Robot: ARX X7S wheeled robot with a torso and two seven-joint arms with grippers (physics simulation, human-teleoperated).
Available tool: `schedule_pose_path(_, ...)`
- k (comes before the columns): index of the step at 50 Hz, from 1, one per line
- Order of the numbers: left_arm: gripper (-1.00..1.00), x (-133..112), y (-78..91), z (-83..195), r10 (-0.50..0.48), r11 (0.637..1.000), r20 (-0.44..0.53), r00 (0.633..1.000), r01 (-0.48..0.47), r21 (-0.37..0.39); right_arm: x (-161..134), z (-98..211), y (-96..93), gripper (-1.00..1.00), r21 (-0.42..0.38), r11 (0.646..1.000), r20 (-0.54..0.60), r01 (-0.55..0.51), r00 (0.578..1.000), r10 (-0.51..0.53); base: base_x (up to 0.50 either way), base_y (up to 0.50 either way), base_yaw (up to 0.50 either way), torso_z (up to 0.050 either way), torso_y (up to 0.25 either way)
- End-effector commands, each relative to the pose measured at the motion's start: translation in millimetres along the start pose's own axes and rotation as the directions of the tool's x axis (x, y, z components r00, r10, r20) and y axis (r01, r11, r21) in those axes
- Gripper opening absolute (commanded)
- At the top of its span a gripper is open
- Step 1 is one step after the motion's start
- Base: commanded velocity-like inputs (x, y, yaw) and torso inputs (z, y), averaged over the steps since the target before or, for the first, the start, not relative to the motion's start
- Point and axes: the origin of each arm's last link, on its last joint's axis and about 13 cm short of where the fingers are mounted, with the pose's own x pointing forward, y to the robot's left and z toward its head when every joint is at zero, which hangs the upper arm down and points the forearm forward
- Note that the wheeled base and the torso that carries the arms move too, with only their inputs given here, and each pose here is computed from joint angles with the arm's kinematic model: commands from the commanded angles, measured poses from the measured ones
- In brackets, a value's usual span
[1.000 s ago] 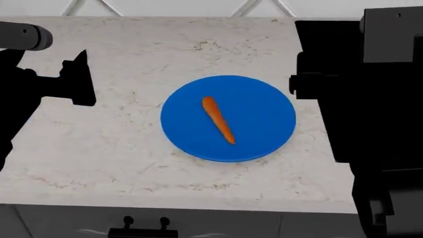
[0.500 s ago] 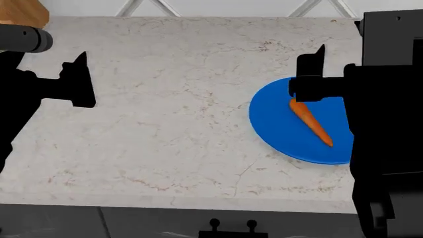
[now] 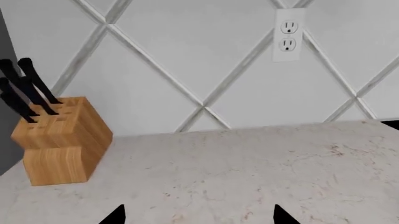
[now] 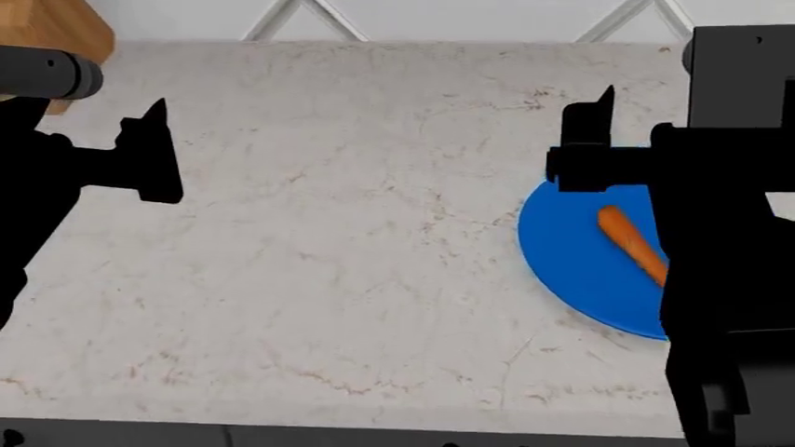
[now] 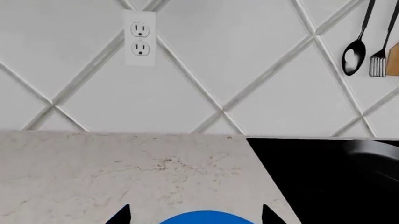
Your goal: Pick the carrot from the plate and place it in the pan.
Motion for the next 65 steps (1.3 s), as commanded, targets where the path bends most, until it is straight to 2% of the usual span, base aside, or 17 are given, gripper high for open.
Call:
schedule_pose_path(1, 1.00, -1.6, -2.0, 0.3, -0.005, 1.000, -0.002, 1.000, 0.005, -0.007, -0.8, -0.6, -0.7, 1.00, 0.001, 1.000, -0.001, 0.004, 1.000, -0.004, 0.44, 0.00, 0.00, 0.000, 0.000)
schedule_pose_path(41, 1.00, -0.6, -2.9, 0.1, -0.011, 1.000, -0.002, 1.000, 0.011, -0.008, -4.5, -1.6, -3.6, 1.00, -0.001, 1.000, -0.005, 0.011, 1.000, -0.011, 0.44, 0.00, 0.00, 0.000, 0.000)
schedule_pose_path(54, 1.00, 0.4, -2.6, -2.0, -0.012, 1.000, -0.005, 1.000, 0.012, -0.013, -9.4, 1.5, -1.2, 1.00, -0.025, 1.000, -0.023, -0.007, 1.000, 0.007, 0.01, 0.00, 0.00, 0.000, 0.001)
schedule_pose_path(60, 1.00, 0.6, -3.8, -1.9, -0.017, 1.000, -0.003, 1.000, 0.017, -0.015, -20.5, 11.7, -4.3, 1.00, -0.043, 0.999, -0.044, -0.017, 0.999, 0.015, 0.00, 0.00, 0.00, 0.000, 0.000)
schedule_pose_path(65, 1.00, -0.2, -4.2, -1.5, -0.021, 1.000, -0.001, 1.000, 0.021, -0.015, -37.0, 24.3, -9.2, 1.00, -0.096, 0.995, -0.089, -0.021, 0.996, 0.013, 0.00, 0.00, 0.00, 0.000, 0.000)
